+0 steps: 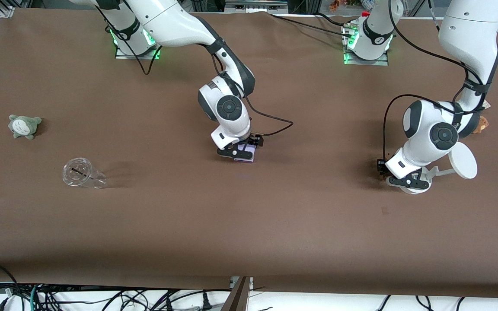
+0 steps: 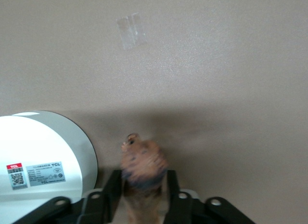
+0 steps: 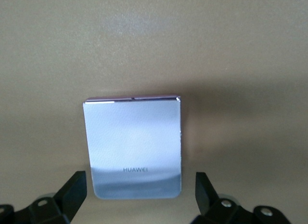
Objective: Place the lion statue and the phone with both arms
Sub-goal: 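Lower the lion beside the lamp base and open the left gripper, then carry the phone toward the glass cup with the right gripper while the left withdraws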
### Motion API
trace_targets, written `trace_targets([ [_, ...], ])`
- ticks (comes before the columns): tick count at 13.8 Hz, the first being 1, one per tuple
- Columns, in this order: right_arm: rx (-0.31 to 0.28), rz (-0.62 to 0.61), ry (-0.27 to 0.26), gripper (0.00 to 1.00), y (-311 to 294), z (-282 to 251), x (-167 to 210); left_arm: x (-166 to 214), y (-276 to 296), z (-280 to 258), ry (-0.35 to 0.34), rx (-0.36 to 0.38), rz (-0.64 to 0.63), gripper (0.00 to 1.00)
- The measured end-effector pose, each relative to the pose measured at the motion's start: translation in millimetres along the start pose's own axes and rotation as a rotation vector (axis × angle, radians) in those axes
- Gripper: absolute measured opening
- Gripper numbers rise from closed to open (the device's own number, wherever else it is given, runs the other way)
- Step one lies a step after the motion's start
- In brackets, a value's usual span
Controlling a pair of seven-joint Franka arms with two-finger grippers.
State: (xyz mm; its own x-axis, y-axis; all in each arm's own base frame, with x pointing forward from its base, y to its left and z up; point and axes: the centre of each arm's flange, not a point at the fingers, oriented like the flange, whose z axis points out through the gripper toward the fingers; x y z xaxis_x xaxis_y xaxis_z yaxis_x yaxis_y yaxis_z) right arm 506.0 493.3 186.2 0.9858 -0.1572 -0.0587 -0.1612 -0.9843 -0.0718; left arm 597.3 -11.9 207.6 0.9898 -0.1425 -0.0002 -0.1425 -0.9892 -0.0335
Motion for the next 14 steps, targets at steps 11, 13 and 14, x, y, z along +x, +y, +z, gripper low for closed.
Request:
trace_targets([
  [11, -0.009, -0.017, 0.023, 1.0, -5, 16, 9, 22, 11, -127, -0.154, 0.023, 0.019, 1.0],
  [13, -0.008, -0.017, 0.026, 0.95, -5, 15, 10, 28, 10, -180, -0.189, 0.03, 0.013, 1.0],
  [14, -0.006, -0.017, 0.028, 0.85, -5, 14, 11, 30, 10, -208, -0.19, 0.034, 0.011, 1.0],
])
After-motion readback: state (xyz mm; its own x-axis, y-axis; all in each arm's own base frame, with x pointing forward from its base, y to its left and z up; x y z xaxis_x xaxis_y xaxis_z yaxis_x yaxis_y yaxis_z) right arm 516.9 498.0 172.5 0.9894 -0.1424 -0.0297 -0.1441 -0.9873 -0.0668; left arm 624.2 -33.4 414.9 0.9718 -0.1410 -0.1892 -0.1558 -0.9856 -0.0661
